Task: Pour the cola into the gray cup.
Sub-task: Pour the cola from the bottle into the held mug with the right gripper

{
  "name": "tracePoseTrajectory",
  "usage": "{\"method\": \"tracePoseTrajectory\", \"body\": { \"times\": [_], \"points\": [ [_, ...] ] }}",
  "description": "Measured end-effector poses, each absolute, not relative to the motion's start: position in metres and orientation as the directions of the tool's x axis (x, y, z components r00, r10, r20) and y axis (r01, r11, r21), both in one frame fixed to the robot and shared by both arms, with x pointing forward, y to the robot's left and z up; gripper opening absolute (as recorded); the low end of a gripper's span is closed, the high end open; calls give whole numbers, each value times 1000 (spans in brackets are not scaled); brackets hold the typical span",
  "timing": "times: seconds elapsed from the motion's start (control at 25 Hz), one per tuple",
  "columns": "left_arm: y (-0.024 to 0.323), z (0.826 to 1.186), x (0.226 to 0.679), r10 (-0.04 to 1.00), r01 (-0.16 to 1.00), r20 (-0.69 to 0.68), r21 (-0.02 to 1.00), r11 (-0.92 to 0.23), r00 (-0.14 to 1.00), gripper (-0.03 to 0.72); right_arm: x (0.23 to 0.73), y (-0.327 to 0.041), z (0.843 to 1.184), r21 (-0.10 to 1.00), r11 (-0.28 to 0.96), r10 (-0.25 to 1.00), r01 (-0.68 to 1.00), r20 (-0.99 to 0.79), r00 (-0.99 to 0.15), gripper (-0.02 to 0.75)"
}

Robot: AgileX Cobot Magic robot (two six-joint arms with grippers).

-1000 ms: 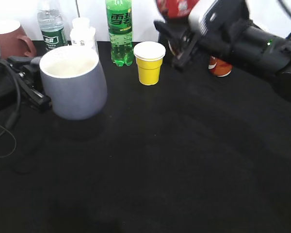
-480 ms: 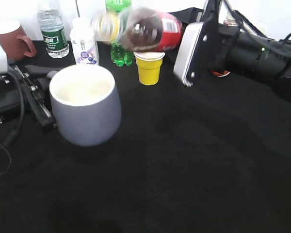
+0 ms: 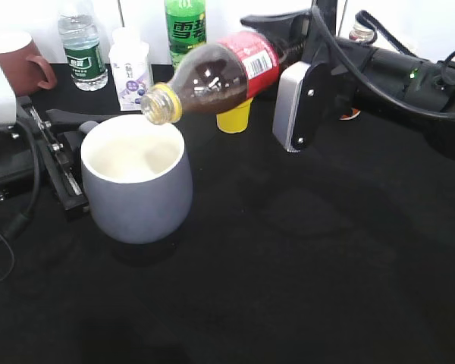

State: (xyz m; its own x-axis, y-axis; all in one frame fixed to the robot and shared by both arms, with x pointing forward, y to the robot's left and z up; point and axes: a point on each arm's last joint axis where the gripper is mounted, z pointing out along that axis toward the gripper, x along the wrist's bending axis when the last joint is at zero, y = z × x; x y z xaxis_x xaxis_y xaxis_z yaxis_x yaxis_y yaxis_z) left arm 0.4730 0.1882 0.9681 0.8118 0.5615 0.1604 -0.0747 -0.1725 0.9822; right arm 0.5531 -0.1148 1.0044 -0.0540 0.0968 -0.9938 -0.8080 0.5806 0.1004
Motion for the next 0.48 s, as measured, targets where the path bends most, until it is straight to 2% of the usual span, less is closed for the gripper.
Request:
{"method": "tracePoseTrajectory", "body": {
  "times": [0.12,0.48],
  "points": [
    [188,968,473,562,-75,160,982,-173,812,78,555,-115,1008,42,595,87,-803,-996,12,384],
    [188,968,473,561,-75,161,982,-173,812,78,558,-118,1010,-54,642,42,-765,-994,106,384]
  ]
}}
